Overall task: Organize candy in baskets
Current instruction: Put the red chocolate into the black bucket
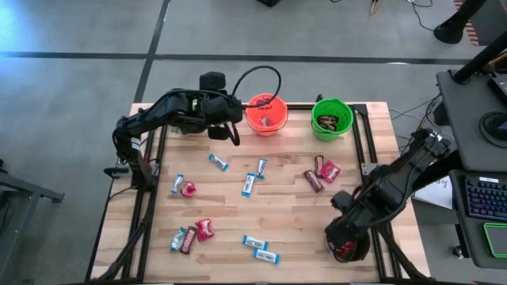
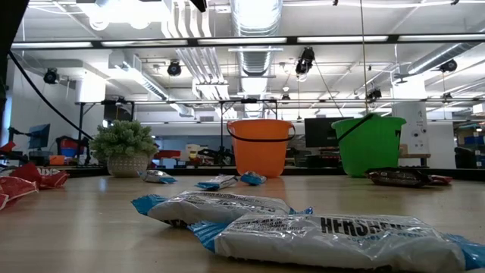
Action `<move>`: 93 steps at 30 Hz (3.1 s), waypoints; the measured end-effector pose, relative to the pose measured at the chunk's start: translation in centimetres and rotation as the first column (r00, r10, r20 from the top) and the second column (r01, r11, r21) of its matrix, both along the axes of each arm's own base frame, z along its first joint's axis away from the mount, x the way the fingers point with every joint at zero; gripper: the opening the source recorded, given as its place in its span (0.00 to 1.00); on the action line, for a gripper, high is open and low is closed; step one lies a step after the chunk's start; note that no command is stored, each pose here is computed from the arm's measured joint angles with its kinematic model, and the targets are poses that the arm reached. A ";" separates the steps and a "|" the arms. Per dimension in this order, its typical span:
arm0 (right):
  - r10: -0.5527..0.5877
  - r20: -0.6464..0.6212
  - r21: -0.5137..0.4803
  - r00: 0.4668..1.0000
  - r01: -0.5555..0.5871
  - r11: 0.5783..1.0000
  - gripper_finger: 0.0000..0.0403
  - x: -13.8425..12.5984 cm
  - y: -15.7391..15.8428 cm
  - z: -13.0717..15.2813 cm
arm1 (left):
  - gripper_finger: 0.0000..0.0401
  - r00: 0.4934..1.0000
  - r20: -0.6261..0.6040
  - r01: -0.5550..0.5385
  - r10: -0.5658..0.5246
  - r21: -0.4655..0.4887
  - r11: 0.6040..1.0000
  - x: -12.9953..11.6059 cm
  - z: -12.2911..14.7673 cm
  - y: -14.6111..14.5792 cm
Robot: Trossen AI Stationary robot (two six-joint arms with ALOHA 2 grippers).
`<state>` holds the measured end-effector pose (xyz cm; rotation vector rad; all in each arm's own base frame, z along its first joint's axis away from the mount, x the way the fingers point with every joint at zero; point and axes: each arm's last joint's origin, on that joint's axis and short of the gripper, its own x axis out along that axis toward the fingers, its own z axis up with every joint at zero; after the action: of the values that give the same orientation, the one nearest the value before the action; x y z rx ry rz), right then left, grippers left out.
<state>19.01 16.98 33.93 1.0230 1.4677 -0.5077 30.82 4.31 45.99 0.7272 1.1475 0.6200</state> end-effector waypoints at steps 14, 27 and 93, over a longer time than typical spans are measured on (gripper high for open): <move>0.016 -0.077 0.062 0.997 -0.011 0.998 0.25 -0.1 0.2 -0.1 | 0.22 0.996 -0.035 0.080 -0.083 -0.061 0.995 0.1 -0.2 -0.2; 0.068 0.101 -0.154 0.993 -0.052 0.987 0.47 0.3 -0.4 -0.2 | 0.40 0.996 -0.061 0.064 -0.065 -0.023 0.998 -0.1 -0.1 -0.1; 0.591 -0.121 -0.627 0.797 -0.523 0.577 0.48 3.4 -9.0 -0.2 | 0.42 0.747 0.092 -0.076 0.658 -0.972 0.223 -6.0 0.8 -12.9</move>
<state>22.42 8.01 33.69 0.0050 1.2878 -0.4237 24.85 -8.61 46.76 -0.8093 0.9510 0.3797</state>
